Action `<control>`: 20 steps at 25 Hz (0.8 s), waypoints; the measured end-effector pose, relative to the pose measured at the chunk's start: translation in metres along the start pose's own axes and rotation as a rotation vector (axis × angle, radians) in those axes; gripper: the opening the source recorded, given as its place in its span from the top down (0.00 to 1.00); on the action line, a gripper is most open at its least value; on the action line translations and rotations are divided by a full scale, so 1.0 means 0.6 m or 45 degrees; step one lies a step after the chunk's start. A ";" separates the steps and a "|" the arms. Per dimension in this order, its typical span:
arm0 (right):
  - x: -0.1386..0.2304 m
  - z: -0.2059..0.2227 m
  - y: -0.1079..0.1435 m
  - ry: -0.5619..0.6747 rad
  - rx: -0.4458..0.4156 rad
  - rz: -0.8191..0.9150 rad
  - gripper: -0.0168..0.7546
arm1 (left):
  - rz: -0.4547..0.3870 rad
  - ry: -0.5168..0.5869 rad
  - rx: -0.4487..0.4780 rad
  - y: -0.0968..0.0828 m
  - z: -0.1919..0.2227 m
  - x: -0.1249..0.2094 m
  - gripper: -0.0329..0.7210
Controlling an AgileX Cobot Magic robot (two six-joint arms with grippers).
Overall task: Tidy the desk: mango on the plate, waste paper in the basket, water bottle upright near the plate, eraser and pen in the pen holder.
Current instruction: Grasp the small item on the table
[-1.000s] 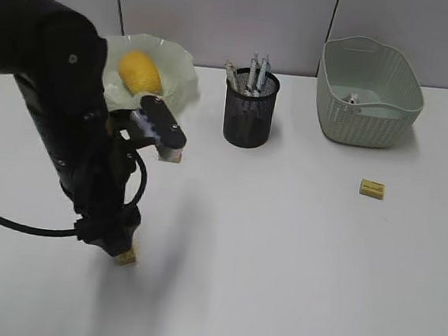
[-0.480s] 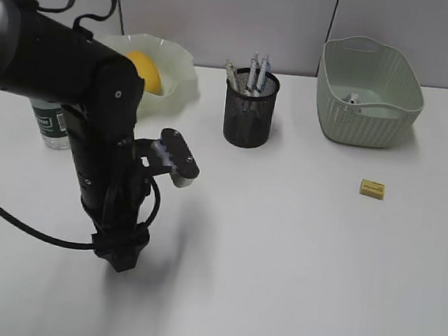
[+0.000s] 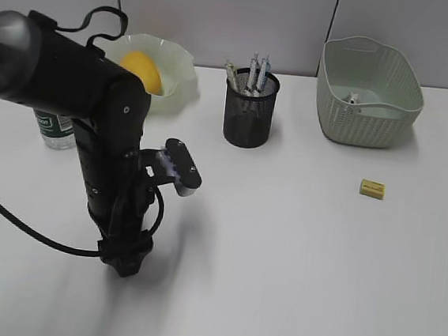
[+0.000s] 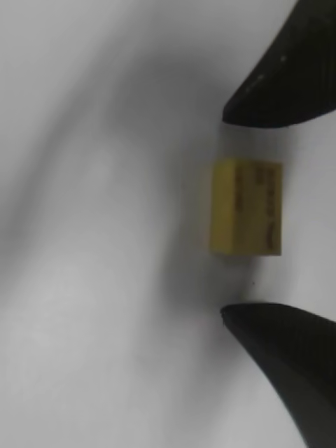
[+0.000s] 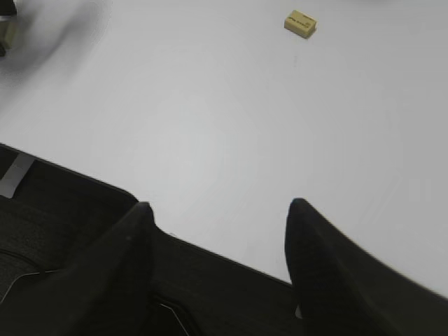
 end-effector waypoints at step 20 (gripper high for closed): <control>0.000 0.000 0.000 0.000 0.001 -0.001 0.38 | -0.029 0.014 -0.036 0.010 0.010 -0.002 0.55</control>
Point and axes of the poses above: a point on each arm's last joint axis where the gripper is mounted, z pointing out along that axis toward the gripper, y along the wrist's bending axis when the last joint is at zero, x = y × z, the point moved 1 cm from there along z, pointing out along that axis toward the gripper, and after that the axes turned 11 degrees about z, right-handed, at the moved point
